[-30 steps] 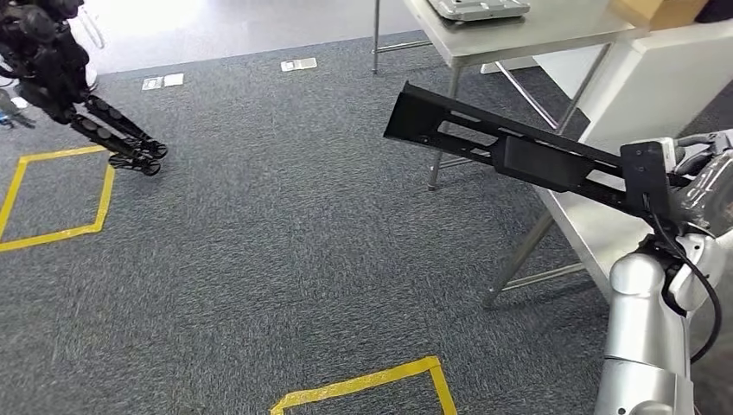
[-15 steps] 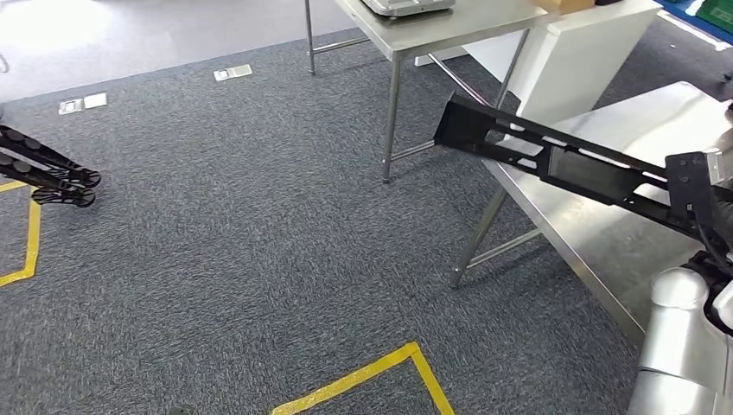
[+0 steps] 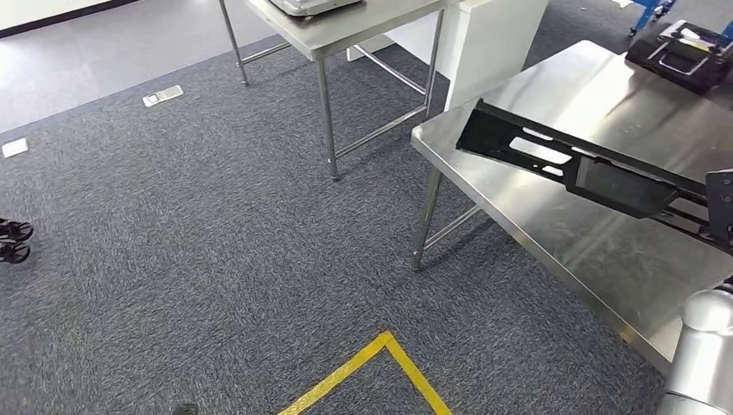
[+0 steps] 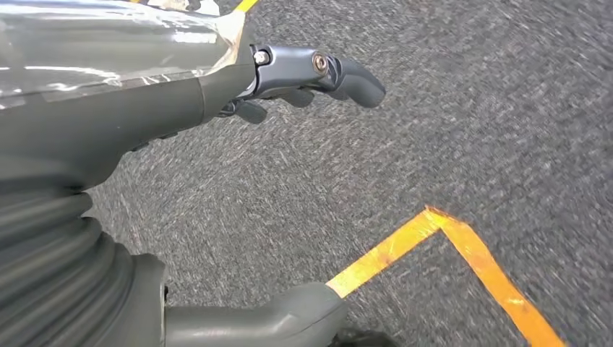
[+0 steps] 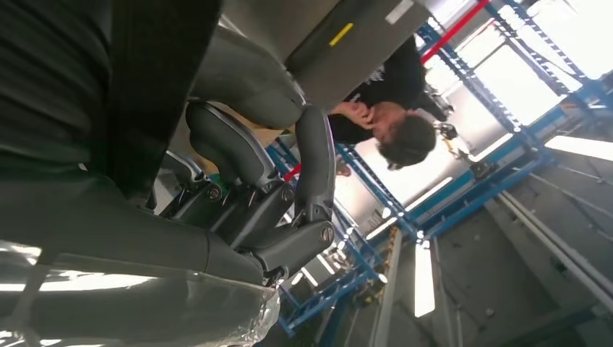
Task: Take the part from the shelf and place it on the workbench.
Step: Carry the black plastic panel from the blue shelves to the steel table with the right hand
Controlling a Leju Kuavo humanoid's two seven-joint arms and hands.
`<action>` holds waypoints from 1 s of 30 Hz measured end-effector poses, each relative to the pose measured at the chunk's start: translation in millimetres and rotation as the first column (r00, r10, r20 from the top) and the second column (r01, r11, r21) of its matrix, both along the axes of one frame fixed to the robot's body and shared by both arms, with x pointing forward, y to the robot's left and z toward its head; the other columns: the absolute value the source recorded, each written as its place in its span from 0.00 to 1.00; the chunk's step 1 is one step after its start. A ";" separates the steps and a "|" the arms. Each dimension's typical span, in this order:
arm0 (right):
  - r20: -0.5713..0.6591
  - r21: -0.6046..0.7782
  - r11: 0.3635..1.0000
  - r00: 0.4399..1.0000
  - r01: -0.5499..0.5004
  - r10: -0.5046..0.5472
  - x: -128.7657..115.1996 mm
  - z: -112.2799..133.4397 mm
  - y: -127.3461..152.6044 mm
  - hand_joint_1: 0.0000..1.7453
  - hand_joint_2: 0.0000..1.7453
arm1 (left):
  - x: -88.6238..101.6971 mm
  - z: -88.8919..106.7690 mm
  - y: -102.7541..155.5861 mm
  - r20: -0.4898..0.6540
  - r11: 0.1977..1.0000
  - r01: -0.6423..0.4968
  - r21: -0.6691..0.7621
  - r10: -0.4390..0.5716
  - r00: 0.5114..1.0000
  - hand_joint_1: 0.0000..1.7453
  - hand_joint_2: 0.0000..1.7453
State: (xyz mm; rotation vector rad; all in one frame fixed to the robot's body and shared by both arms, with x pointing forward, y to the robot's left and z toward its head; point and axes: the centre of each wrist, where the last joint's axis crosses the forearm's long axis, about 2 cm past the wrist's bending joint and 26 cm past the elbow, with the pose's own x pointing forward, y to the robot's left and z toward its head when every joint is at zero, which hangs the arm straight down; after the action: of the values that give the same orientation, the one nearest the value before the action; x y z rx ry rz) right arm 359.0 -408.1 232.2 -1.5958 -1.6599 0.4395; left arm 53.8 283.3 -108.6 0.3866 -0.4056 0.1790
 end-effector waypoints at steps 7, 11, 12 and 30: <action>-0.023 -0.007 1.000 1.000 -0.014 0.014 5.0 -2.7 4.4 1.00 1.00 | -2.7 -0.3 2.3 -0.035 1.000 -0.024 0.013 0.024 0.999 0.00 1.00; -0.021 -0.018 1.000 1.000 -0.014 0.013 10.7 1.5 1.4 1.00 1.00 | -2.3 -0.2 2.5 -0.033 1.000 -0.023 0.018 0.023 0.999 0.00 1.00; -0.024 -0.023 1.000 1.000 -0.010 0.010 10.9 1.3 -1.0 1.00 1.00 | -1.7 -0.1 2.2 -0.030 1.000 -0.020 0.018 0.020 0.999 0.00 1.00; -0.066 -0.018 1.000 0.997 0.025 -0.026 -7.0 -16.0 -36.7 1.00 1.00 | 0.7 0.3 -9.8 0.061 0.995 0.101 0.005 -0.101 0.993 0.00 1.00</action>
State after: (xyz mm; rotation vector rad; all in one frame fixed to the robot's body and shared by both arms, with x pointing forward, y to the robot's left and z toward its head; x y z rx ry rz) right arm 352.0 -444.9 216.2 -1.5958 -1.5885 0.4897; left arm 54.5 273.5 -108.3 0.3626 -0.4845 0.0915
